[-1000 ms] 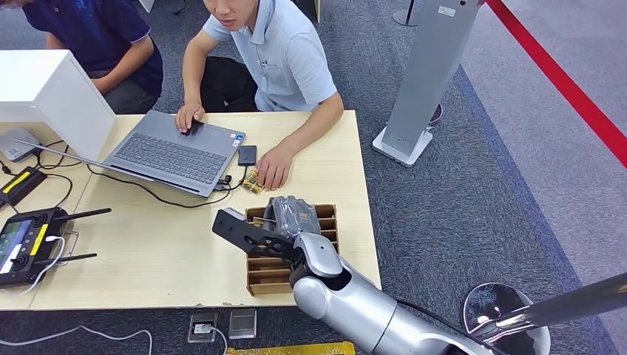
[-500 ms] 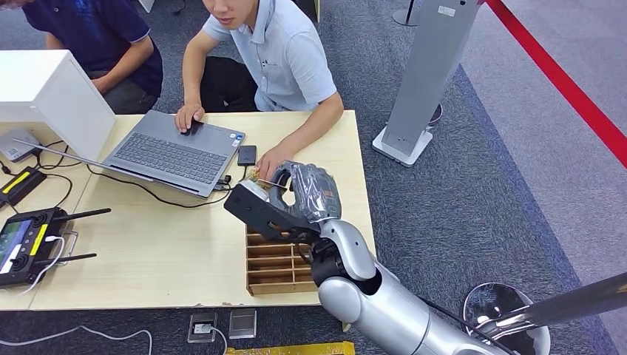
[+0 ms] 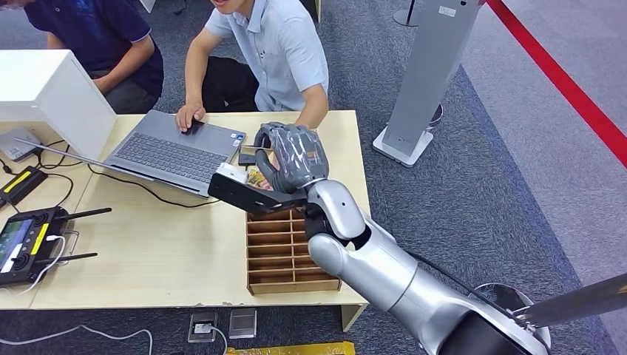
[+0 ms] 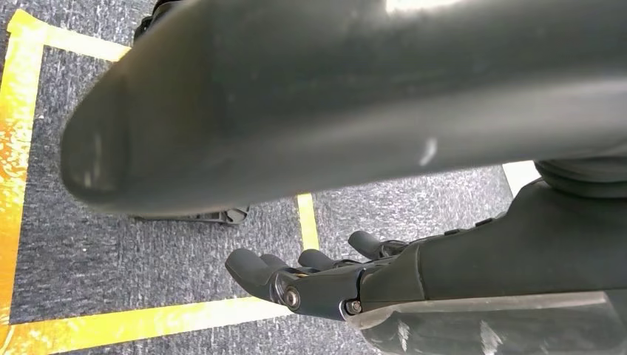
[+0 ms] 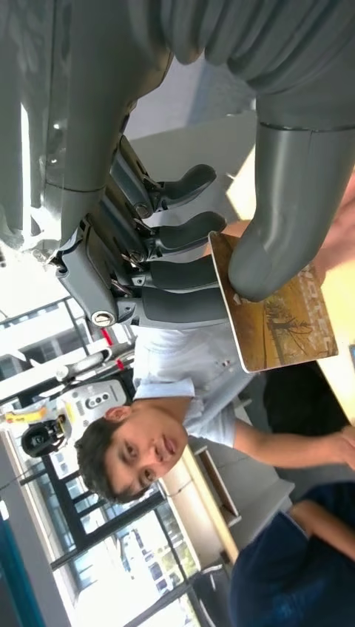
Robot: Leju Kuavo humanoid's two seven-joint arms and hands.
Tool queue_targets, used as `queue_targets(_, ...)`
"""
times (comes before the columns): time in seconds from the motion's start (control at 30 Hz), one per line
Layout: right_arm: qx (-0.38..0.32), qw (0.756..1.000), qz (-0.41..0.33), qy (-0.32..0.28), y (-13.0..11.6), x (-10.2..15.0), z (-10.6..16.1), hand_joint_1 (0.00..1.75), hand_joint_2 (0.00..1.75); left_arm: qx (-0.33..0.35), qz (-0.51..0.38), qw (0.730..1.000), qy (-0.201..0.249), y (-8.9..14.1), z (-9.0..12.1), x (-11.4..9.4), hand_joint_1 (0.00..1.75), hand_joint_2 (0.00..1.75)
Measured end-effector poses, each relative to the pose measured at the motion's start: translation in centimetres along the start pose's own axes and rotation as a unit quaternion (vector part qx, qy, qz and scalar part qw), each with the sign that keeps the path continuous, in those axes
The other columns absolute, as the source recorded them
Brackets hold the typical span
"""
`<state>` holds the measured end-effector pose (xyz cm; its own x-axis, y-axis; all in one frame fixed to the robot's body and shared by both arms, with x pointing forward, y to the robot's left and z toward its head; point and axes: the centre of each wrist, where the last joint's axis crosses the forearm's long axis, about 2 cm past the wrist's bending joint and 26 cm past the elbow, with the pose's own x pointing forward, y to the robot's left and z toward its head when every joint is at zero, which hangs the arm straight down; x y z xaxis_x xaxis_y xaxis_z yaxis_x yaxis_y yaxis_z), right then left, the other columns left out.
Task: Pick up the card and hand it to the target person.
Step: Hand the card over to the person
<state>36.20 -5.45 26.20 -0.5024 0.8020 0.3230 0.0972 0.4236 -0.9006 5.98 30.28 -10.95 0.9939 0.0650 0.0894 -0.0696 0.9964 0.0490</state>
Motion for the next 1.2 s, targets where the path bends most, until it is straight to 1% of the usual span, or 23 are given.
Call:
queue_targets(0.1,0.024,0.999,0.034,0.013,0.4,-0.9,-1.9,1.40,1.75,-0.003,-0.005,1.000,-0.002,0.0,0.0,0.1,0.00,0.00)
queue_targets(0.2,0.044,0.996,0.067,0.029,0.7,-1.7,-3.1,1.40,1.75,-0.005,-0.009,1.000,-0.005,0.0,0.0,0.4,0.00,0.00)
queue_targets(0.3,0.062,0.992,0.100,0.046,1.2,-2.6,-3.7,1.40,1.75,-0.005,-0.013,1.000,-0.008,0.0,0.0,0.7,0.00,0.00)
queue_targets(0.43,0.079,0.986,0.131,0.064,2.0,-3.7,-3.8,1.40,1.75,-0.005,-0.017,1.000,-0.006,0.0,0.1,0.9,0.00,0.00)
queue_targets(0.57,0.090,0.982,0.147,0.077,2.4,-4.4,-3.7,0.00,1.75,-0.006,-0.024,1.000,-0.003,0.1,0.1,0.9,0.00,0.00)
queue_targets(0.7,0.095,0.980,0.152,0.082,2.7,-4.9,-3.5,0.00,1.75,-0.006,-0.029,1.000,-0.003,0.2,0.1,0.9,0.00,0.00)
queue_targets(0.83,0.080,0.984,0.141,0.075,2.6,-5.2,-3.6,0.00,1.75,-0.006,-0.028,1.000,-0.006,0.2,0.1,1.0,0.00,0.00)
queue_targets(1.2,0.031,0.994,0.090,0.052,0.8,-5.5,-4.8,0.00,1.75,-0.001,-0.015,1.000,-0.007,0.2,0.0,0.6,0.00,0.00)
